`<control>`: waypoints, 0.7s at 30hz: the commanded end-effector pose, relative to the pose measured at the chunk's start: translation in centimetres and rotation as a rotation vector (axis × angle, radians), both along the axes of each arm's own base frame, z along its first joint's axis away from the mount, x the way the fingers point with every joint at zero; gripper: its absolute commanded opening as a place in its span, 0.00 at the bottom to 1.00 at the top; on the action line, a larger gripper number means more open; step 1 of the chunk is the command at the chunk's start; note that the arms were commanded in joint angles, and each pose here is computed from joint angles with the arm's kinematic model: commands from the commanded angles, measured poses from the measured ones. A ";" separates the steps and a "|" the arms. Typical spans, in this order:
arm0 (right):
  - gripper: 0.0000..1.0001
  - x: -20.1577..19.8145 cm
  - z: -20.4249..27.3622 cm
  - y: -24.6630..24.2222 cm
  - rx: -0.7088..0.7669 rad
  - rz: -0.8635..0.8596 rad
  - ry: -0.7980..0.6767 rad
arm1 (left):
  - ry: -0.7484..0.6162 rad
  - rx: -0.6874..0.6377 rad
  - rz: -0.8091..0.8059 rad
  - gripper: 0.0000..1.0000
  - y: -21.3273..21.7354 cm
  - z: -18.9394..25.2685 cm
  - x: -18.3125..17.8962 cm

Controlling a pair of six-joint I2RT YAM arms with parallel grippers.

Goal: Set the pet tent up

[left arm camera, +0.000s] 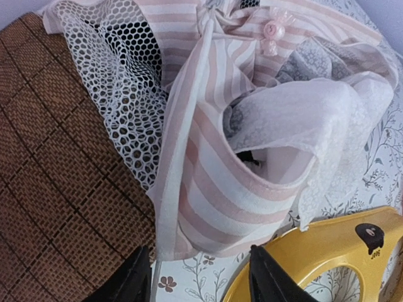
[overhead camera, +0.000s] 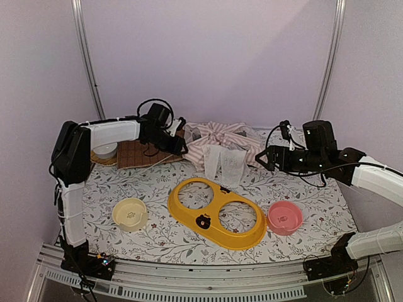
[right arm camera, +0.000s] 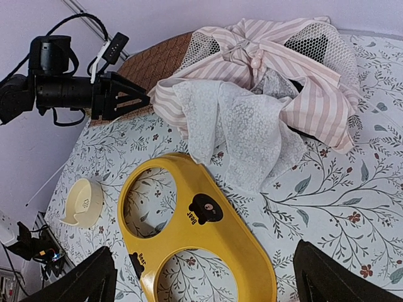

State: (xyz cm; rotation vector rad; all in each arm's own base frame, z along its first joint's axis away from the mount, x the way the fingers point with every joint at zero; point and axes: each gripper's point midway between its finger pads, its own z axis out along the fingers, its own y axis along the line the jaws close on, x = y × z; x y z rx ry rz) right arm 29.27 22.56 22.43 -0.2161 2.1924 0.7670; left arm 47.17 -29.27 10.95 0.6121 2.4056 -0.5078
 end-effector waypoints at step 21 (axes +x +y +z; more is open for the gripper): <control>0.99 0.8 1.2 -2.0 0.006 -0.138 0.017 | -0.034 0.037 -0.097 0.31 -2.4 -1.6 1.5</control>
